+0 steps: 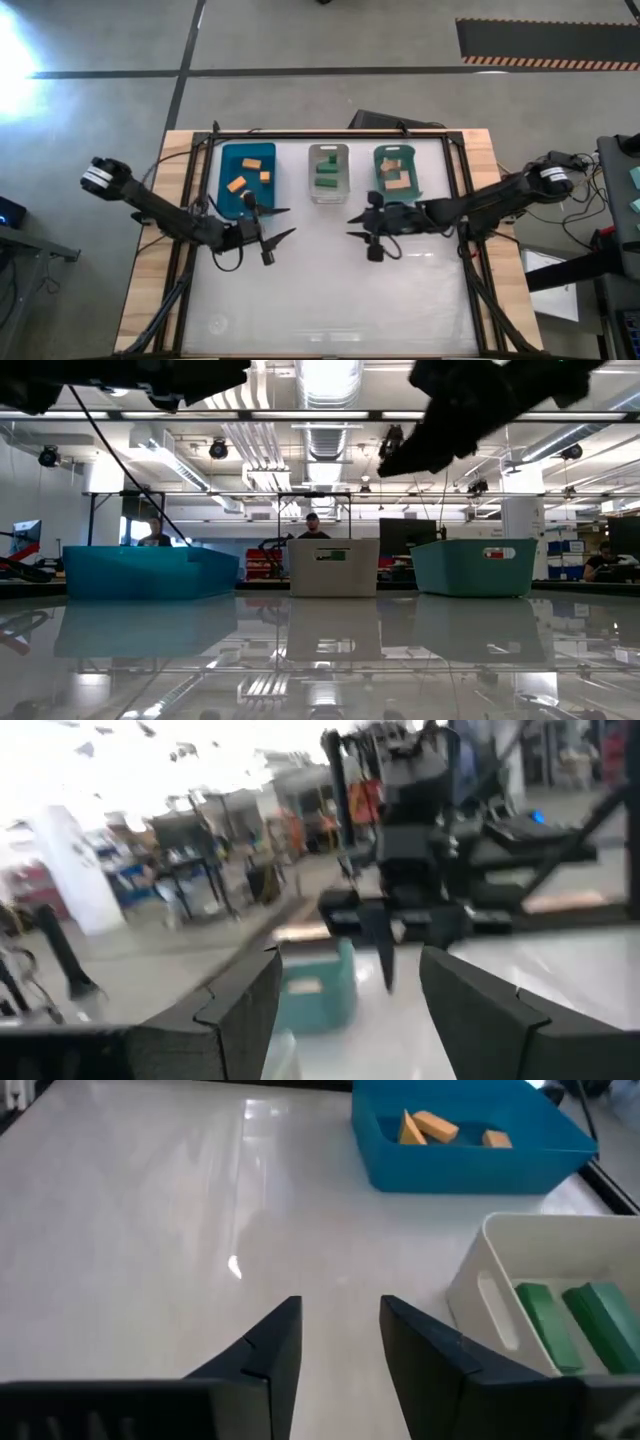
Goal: Sort & place blocks by color
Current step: Return to Home Position
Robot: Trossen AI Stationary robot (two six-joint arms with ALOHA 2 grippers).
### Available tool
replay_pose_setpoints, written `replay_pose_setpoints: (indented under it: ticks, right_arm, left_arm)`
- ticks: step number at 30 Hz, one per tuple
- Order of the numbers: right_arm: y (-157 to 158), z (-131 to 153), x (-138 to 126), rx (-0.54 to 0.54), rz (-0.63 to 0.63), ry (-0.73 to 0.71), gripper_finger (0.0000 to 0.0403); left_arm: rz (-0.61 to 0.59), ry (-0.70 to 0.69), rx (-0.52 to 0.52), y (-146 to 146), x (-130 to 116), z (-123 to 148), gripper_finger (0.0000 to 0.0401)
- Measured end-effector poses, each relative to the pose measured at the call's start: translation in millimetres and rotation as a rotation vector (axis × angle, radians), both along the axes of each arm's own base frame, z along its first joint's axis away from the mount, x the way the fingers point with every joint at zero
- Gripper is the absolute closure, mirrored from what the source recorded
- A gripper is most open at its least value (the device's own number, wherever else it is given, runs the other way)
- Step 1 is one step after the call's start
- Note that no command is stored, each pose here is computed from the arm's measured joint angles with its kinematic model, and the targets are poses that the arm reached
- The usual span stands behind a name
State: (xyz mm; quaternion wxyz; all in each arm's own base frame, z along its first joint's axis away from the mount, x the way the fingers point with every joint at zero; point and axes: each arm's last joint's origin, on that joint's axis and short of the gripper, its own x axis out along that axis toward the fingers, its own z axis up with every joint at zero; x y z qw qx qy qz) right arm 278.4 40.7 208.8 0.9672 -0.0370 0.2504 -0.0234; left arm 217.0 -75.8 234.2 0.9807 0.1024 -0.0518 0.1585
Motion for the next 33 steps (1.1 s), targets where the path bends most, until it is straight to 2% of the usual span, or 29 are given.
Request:
replay_pose_setpoints:
  ticks: [6, 9, 12, 17, 25, 28, 33]
  right_arm:
    - [-13, -23, -36, -0.007, -0.011, -0.12, 0.029]
    - [-22, -28, -51, -0.013, -0.034, -0.166, 0.0298]
    - [-31, -25, -65, -0.012, -0.065, -0.211, 0.0307]
    - [-41, -19, -83, 0.009, -0.026, -0.281, 0.0325]
    - [-49, -16, -109, -0.021, -0.042, -0.375, 0.0351]
    - [-50, -19, -116, -0.021, -0.048, -0.395, 0.0359]
    - [-50, -25, -126, -0.024, -0.048, -0.406, 0.0365]
  left_arm:
    - [-0.033, 0.271, -0.111, 10, -24, -11, 0.0178]
    - [-0.02, 0.328, -0.168, 17, -39, -15, 0.0191]
    - [-0.026, 0.301, -0.184, 21, -49, -19, 0.0222]
    - [-0.038, 0.258, -0.203, 27, -64, -33, 0.0288]
    - [-0.048, 0.192, -0.23, 35, -80, -43, 0.0378]
    - [-0.05, 0.177, -0.237, 37, -85, -47, 0.0397]
    - [-0.054, 0.146, -0.249, 40, -92, -54, 0.0396]
